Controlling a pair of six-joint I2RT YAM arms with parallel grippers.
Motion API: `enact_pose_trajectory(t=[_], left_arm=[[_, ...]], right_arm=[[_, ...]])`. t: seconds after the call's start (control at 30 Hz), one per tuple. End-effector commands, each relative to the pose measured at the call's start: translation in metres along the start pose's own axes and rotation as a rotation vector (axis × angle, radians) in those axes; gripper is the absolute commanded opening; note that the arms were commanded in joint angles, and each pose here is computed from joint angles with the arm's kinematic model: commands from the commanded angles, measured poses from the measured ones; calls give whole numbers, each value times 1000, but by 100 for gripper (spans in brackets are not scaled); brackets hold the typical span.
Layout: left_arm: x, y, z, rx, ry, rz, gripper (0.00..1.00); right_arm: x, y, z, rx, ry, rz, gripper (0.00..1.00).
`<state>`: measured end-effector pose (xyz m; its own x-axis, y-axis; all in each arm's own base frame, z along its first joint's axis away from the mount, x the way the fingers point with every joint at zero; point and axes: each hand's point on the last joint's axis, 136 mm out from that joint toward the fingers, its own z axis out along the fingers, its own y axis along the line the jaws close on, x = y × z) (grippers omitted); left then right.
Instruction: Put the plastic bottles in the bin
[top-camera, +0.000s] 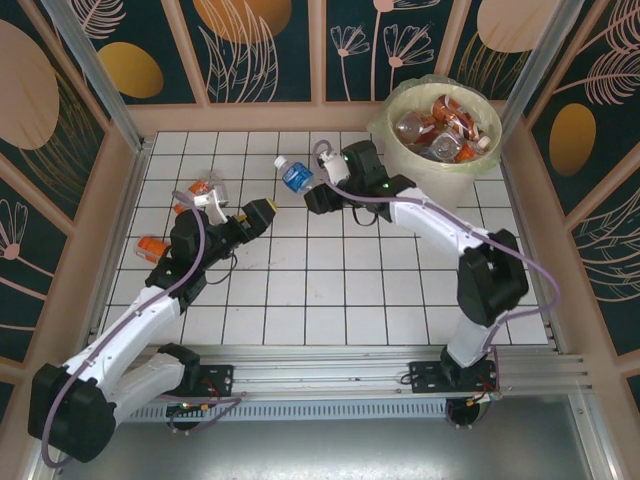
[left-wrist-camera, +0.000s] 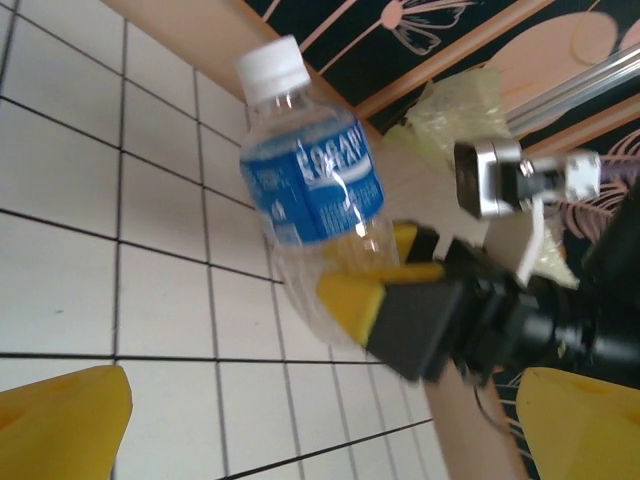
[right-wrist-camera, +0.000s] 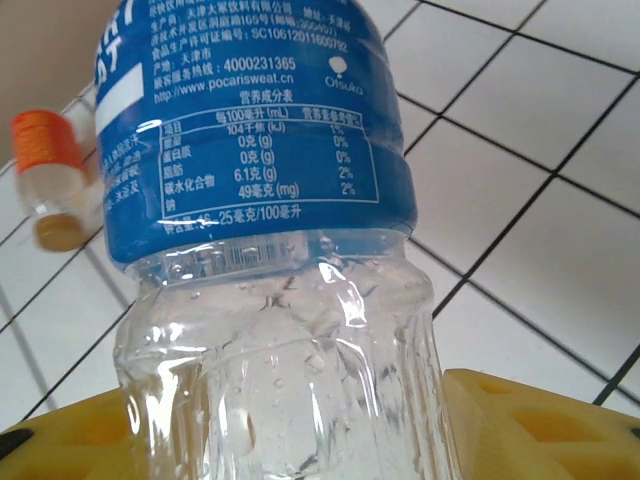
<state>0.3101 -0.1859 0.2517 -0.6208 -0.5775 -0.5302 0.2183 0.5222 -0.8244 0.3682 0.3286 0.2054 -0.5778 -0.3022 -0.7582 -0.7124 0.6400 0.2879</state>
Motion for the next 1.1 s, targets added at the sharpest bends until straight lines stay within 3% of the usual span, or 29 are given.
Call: enact_pose_trajectory(t=[0.0,0.2,0.33,0.5,0.7,0.93,1.07], left_arm=[[-9,-29,4,144,-24,-35,99],[-3,-47,14,258,35,-32,99],[2,-49,16,287,57,-25,99],[0,-54,6,268,51,77,99],[23,-81,-13,405,162,283,99],[35,-92,-29,419,253,433,99],[39,-91,-37,400,275,507,99]], right_arm=[[-3,33,-25,-121,-70,36,60],[10,65,-53,-233,-108,59,60],[13,66,-62,-223,-135,84,60],[-1,42,-82,-47,-214,101,59],[-29,13,-126,210,-309,65,59],[-77,-30,-200,488,-414,78,59],[-94,-78,-237,627,-437,176,59]])
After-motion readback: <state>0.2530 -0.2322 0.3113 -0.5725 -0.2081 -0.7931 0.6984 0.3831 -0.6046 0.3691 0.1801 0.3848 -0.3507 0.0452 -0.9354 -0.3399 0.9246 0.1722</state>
